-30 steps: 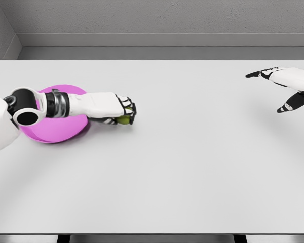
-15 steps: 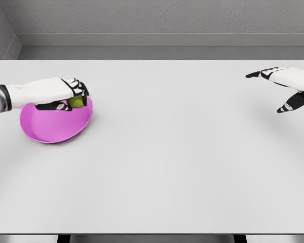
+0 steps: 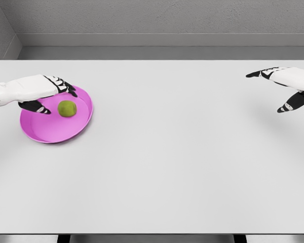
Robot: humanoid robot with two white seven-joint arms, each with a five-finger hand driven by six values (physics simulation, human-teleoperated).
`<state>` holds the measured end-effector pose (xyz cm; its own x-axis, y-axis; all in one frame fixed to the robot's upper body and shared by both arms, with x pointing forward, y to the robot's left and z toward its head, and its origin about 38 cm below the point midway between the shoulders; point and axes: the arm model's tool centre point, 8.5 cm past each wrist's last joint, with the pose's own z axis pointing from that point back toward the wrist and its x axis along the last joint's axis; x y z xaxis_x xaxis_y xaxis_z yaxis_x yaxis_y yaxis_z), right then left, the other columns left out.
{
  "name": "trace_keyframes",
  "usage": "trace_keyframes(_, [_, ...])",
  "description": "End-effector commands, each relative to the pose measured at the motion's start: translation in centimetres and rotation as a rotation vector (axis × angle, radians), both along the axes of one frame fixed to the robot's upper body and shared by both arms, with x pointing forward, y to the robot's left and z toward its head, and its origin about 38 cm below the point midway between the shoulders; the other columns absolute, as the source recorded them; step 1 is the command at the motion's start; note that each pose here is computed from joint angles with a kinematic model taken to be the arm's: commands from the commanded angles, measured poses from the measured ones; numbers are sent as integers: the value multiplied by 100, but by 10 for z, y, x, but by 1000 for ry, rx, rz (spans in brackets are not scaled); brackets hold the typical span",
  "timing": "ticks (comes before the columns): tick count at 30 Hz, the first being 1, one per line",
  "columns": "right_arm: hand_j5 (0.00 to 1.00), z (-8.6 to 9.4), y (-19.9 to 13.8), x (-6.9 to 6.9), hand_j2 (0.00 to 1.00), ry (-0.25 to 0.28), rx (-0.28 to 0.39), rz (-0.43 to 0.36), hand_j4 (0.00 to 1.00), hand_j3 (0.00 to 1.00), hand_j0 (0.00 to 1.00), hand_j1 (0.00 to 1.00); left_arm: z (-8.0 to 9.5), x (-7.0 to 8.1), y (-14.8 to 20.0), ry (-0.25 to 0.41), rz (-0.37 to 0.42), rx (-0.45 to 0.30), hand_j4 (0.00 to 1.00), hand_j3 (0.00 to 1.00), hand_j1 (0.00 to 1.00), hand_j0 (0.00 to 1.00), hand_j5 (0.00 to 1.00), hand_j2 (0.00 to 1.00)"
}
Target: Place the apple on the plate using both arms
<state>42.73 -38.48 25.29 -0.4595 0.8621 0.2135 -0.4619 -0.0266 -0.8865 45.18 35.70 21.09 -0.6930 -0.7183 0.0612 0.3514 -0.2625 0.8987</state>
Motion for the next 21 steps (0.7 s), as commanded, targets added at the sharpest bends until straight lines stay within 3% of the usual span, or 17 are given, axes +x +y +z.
trace_keyframes(1, [100,0,-1,0,100,2,2,-2,100,100,100,100,0,0,1,-2,5,0,100,100,100,100,100,100])
trace_keyframes(3, [100,0,-1,0,100,0,2,-2,100,100,100,100,3,1,2,-4,8,-20,100,100,100,100,100,100])
trace_keyframes(6, [100,0,0,0,100,1,2,1,100,100,100,100,5,3,17,31,68,-155,100,100,100,100,100,100])
trace_keyframes(8, [100,1,0,0,100,-1,3,0,100,100,100,100,5,4,23,43,90,-195,100,100,100,100,100,100])
trace_keyframes(13, [100,1,0,0,100,-1,3,0,100,100,100,100,-4,-1,28,66,101,-194,100,100,100,100,100,100])
trace_keyframes(21, [100,1,1,-1,100,-1,3,1,100,100,100,100,-3,-2,30,62,105,-192,100,100,100,100,100,100])
